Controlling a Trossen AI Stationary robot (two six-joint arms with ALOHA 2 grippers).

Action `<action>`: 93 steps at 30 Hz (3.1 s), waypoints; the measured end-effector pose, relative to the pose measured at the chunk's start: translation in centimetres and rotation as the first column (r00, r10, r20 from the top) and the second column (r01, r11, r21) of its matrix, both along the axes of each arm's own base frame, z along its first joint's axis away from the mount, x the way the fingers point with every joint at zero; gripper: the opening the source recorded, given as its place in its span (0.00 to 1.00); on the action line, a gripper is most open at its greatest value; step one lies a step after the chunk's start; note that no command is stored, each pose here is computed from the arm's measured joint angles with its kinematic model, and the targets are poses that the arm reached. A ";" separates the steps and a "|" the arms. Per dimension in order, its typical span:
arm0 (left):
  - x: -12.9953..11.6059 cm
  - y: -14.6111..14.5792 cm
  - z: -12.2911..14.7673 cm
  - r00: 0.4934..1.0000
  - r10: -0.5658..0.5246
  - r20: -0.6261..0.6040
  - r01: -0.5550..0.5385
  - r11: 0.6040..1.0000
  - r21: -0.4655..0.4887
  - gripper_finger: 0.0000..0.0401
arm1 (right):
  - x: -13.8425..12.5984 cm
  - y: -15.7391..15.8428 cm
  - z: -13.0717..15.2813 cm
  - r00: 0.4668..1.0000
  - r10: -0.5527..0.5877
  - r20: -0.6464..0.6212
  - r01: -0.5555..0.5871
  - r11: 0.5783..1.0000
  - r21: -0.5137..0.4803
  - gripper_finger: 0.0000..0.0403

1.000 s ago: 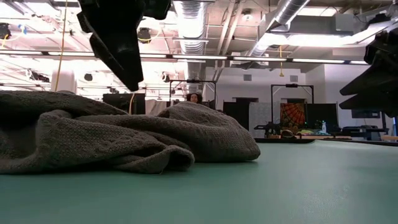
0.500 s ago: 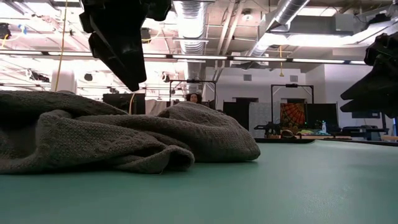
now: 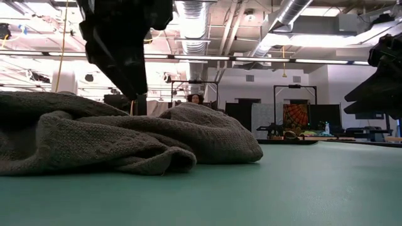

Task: Roll towel
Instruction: Roll the gray towel on the table

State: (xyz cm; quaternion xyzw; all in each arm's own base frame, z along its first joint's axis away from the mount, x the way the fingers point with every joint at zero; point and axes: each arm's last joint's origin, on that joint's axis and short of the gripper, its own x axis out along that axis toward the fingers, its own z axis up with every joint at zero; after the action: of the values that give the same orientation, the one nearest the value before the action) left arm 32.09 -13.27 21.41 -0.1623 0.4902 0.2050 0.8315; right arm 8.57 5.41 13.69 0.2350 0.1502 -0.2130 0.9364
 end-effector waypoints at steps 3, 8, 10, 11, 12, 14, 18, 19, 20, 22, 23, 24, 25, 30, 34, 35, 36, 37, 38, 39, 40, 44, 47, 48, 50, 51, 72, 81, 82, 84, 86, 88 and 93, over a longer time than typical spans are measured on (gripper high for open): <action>0.1 -0.2 -0.4 1.000 -0.002 -0.012 0.002 1.000 0.000 0.62 | -0.1 -0.1 -0.2 1.000 -0.003 -0.002 0.003 1.000 0.002 0.58; 0.0 -0.3 -1.1 0.999 0.010 -0.050 -0.010 1.000 -0.004 0.62 | 0.0 0.0 -0.3 1.000 -0.008 0.004 0.008 1.000 0.018 0.58; 0.1 -0.4 -1.3 0.999 0.020 -0.048 -0.020 1.000 -0.003 0.62 | 0.0 0.0 -0.3 1.000 -0.008 0.004 0.008 1.000 0.017 0.58; 0.1 -0.4 -1.4 0.998 0.022 -0.054 -0.022 1.000 0.005 0.62 | 0.0 0.0 -0.3 1.000 -0.009 0.005 0.008 1.000 0.017 0.58; 0.0 -0.4 -1.6 0.998 0.022 -0.064 -0.021 1.000 0.012 0.62 | 0.0 0.0 -0.3 1.000 -0.009 0.004 0.008 1.000 0.017 0.58; 0.3 -0.6 -1.9 0.998 0.012 -0.062 -0.012 1.000 0.008 0.62 | 0.0 0.0 -0.3 1.000 -0.009 0.005 0.009 1.000 0.017 0.58; 0.5 -0.9 -2.8 0.995 -0.022 -0.093 0.023 1.000 0.007 0.62 | 0.0 0.0 -0.3 1.000 -0.009 0.005 0.009 1.000 0.017 0.58; 0.5 -0.9 -3.1 0.994 -0.020 -0.107 0.022 1.000 0.017 0.62 | 0.0 0.0 -0.3 1.000 -0.009 0.005 0.009 1.000 0.017 0.58; 0.4 -0.9 -3.3 0.991 -0.011 -0.132 0.015 1.000 0.027 0.61 | 0.0 0.0 -0.3 1.000 -0.009 0.005 0.009 1.000 0.017 0.58; 0.5 -0.8 -3.7 0.986 0.011 -0.164 -0.005 0.999 0.040 0.60 | 0.0 0.0 -0.3 1.000 -0.009 0.005 0.009 1.000 0.017 0.58; 0.6 -0.7 -3.7 0.984 0.016 -0.177 -0.008 0.999 0.045 0.58 | 0.0 0.0 -0.3 1.000 -0.009 0.005 0.009 1.000 0.017 0.58; 0.6 -0.6 -3.8 0.982 0.018 -0.188 -0.009 0.999 0.050 0.56 | 0.0 0.0 -0.3 1.000 -0.009 0.005 0.009 1.000 0.017 0.58; 0.6 -0.4 -3.9 0.980 0.022 -0.199 -0.012 0.999 0.052 0.52 | 0.0 0.0 -0.3 1.000 -0.009 0.005 0.009 1.000 0.018 0.58; 1.1 -0.4 -3.0 0.979 0.027 -0.200 -0.019 0.999 0.043 0.29 | 0.0 0.0 -0.3 1.000 -0.010 0.008 0.010 1.000 0.022 0.58; 2.0 -0.9 -0.2 0.985 -0.034 -0.168 0.046 0.997 0.066 0.06 | 0.1 0.1 -0.1 0.999 -0.014 0.041 0.011 0.999 0.053 0.58; 2.3 -1.0 0.6 0.988 -0.049 -0.149 0.062 0.995 0.082 0.03 | 0.2 0.2 0.0 0.999 -0.014 0.049 0.011 0.998 0.062 0.58; 2.5 -1.1 1.4 0.990 -0.055 -0.133 0.069 0.992 0.103 0.02 | 0.2 0.2 0.0 0.998 -0.014 0.055 0.010 0.998 0.068 0.58; 2.6 -1.1 2.1 0.990 -0.057 -0.128 0.074 0.989 0.131 0.02 | 0.3 0.3 0.1 0.998 -0.014 0.060 0.010 0.997 0.073 0.58; 2.6 -1.0 2.7 0.990 -0.059 -0.129 0.079 0.985 0.155 0.01 | 0.3 0.3 0.1 0.998 -0.014 0.066 0.009 0.997 0.079 0.58; 2.6 -1.0 3.3 0.990 -0.058 -0.130 0.080 0.981 0.174 0.01 | 0.3 0.3 0.2 0.998 -0.014 0.069 0.008 0.997 0.082 0.58; 2.7 -1.0 3.7 0.991 -0.055 -0.123 0.078 0.979 0.189 0.00 | 0.3 0.3 0.2 0.997 -0.012 0.070 0.006 0.997 0.080 0.58; 2.9 -1.0 3.8 0.992 -0.072 -0.108 0.092 0.977 0.194 0.02 | 0.3 0.3 0.2 0.998 -0.011 0.069 0.006 0.997 0.077 0.58; 3.1 -1.3 3.1 0.991 -0.099 -0.094 0.114 0.979 0.171 0.04 | 0.3 0.3 0.2 0.998 -0.011 0.067 0.006 0.997 0.075 0.58; 3.1 -1.4 2.8 0.989 -0.107 -0.099 0.121 0.981 0.149 0.06 | 0.3 0.3 0.2 0.998 -0.011 0.067 0.006 0.997 0.075 0.58; 3.2 -1.2 2.5 0.986 -0.126 -0.113 0.137 0.986 0.094 0.10 | 0.3 0.3 0.2 0.998 -0.011 0.066 0.006 0.997 0.075 0.58; 3.3 -1.1 2.4 0.982 -0.141 -0.122 0.151 0.986 0.074 0.13 | 0.3 0.3 0.2 0.998 -0.010 0.066 0.006 0.997 0.074 0.58; 4.1 0.7 1.5 0.970 -0.168 -0.178 0.199 0.964 0.176 0.61 | 0.1 0.1 -0.1 0.999 -0.009 0.035 0.007 0.999 0.042 0.58; 4.5 0.7 -1.1 0.951 -0.130 -0.279 0.181 0.969 0.167 0.58 | 0.1 0.1 -0.1 1.000 -0.006 0.028 0.005 0.999 0.037 0.58; 4.5 0.7 -1.4 0.949 -0.118 -0.292 0.172 0.971 0.166 0.58 | 0.1 0.1 -0.1 1.000 -0.006 0.027 0.005 0.999 0.037 0.58; 4.5 0.7 -2.1 0.940 -0.100 -0.327 0.163 0.972 0.169 0.58 | 0.1 0.1 -0.1 1.000 -0.006 0.026 0.005 0.999 0.036 0.58; 4.5 0.7 -2.7 0.931 -0.099 -0.352 0.167 0.971 0.169 0.58 | 0.1 0.1 -0.1 1.000 -0.006 0.025 0.005 0.999 0.035 0.58; 4.7 0.7 -3.2 0.929 -0.098 -0.358 0.166 0.972 0.165 0.56 | 0.1 0.1 -0.1 1.000 -0.007 0.025 0.006 0.999 0.035 0.58; 4.2 1.2 -3.0 0.926 -0.013 -0.378 0.088 0.979 0.182 0.36 | 0.1 0.1 -0.1 1.000 -0.007 0.028 0.006 0.999 0.039 0.58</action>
State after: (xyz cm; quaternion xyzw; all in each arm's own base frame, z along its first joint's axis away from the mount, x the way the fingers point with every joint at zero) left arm 36.31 -12.03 18.43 -0.0252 0.6216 0.2579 0.7392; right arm 8.67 5.52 13.58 0.2565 0.1402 -0.2095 0.9331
